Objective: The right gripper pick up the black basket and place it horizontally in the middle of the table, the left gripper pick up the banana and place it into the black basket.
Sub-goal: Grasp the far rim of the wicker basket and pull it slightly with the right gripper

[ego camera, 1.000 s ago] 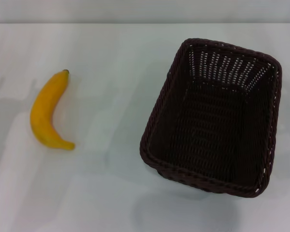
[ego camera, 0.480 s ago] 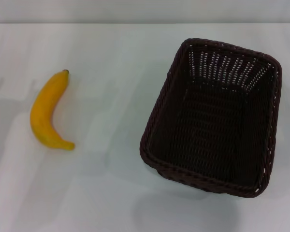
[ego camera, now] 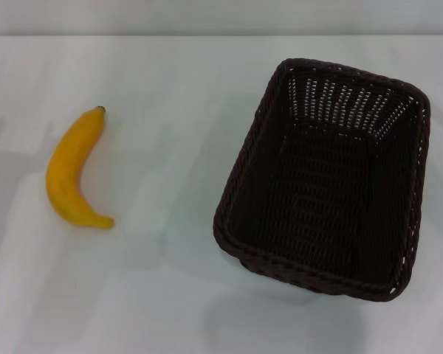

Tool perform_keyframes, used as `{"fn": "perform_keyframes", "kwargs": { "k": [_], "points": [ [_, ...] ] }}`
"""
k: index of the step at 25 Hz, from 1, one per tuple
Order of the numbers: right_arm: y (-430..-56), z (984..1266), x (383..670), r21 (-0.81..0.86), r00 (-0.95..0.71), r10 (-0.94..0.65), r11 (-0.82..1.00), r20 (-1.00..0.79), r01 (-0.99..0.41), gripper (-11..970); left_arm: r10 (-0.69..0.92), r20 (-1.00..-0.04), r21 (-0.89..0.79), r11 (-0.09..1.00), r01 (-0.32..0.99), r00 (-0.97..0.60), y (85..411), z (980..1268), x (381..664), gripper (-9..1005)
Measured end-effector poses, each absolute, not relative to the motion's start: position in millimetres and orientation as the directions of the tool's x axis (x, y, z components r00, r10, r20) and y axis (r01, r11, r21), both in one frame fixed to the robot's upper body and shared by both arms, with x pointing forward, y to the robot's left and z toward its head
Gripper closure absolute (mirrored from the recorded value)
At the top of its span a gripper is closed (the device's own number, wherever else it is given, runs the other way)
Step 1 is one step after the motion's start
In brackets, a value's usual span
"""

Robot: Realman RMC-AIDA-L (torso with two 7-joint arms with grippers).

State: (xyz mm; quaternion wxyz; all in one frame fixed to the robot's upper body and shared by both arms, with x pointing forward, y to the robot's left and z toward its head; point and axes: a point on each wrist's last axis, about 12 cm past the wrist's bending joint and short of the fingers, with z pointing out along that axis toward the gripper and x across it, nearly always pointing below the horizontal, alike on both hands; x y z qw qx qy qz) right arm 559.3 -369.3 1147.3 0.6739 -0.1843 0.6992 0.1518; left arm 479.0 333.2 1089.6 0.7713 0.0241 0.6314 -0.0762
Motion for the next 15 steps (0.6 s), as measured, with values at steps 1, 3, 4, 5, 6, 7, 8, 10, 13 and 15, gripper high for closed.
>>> {"fn": "perform_keyframes", "kwargs": {
  "k": [1,3,4,5,6,7,8,10,13,15],
  "points": [
    [-367,1151,564,-0.028,-0.054,-0.061,0.875,-0.997,-0.483,279,-0.087,-0.978,-0.059,0.987,0.148,0.191,333,1090,479,117],
    [-363,1160,571,-0.011,-0.1,-0.074,0.854,-0.992,-0.52,279,-0.087,-0.978,-0.059,0.987,0.148,0.191,333,1090,479,117],
    [-360,1163,575,0.001,-0.128,-0.082,0.841,-0.988,-0.541,279,-0.09,-0.978,-0.061,0.987,0.149,0.19,333,1089,479,117],
    [-357,1167,579,0.009,-0.152,-0.093,0.826,-0.984,-0.563,280,-0.093,-0.978,-0.065,0.986,0.152,0.189,332,1089,479,117],
    [-354,1170,582,0.017,-0.17,-0.101,0.815,-0.98,-0.579,280,-0.097,-0.978,-0.068,0.986,0.155,0.187,332,1089,479,117],
    [-350,1173,586,0.025,-0.193,-0.114,0.799,-0.974,-0.6,280,-0.1,-0.978,-0.07,0.985,0.158,0.186,331,1089,479,117],
    [-346,1176,589,0.031,-0.209,-0.126,0.786,-0.97,-0.617,280,-0.102,-0.978,-0.073,0.984,0.161,0.183,331,1089,479,117],
    [-338,1180,595,0.033,-0.229,-0.153,0.761,-0.961,-0.647,281,-0.102,-0.979,-0.074,0.984,0.16,0.176,330,1088,480,117],
    [-324,1188,606,0.025,-0.257,-0.208,0.73,-0.944,-0.683,282,-0.101,-0.981,-0.075,0.984,0.16,0.163,329,1086,480,117],
    [-317,1193,613,0.012,-0.272,-0.246,0.72,-0.93,-0.694,282,-0.1,-0.982,-0.074,0.984,0.164,0.161,329,1086,480,117]
  ]
}}
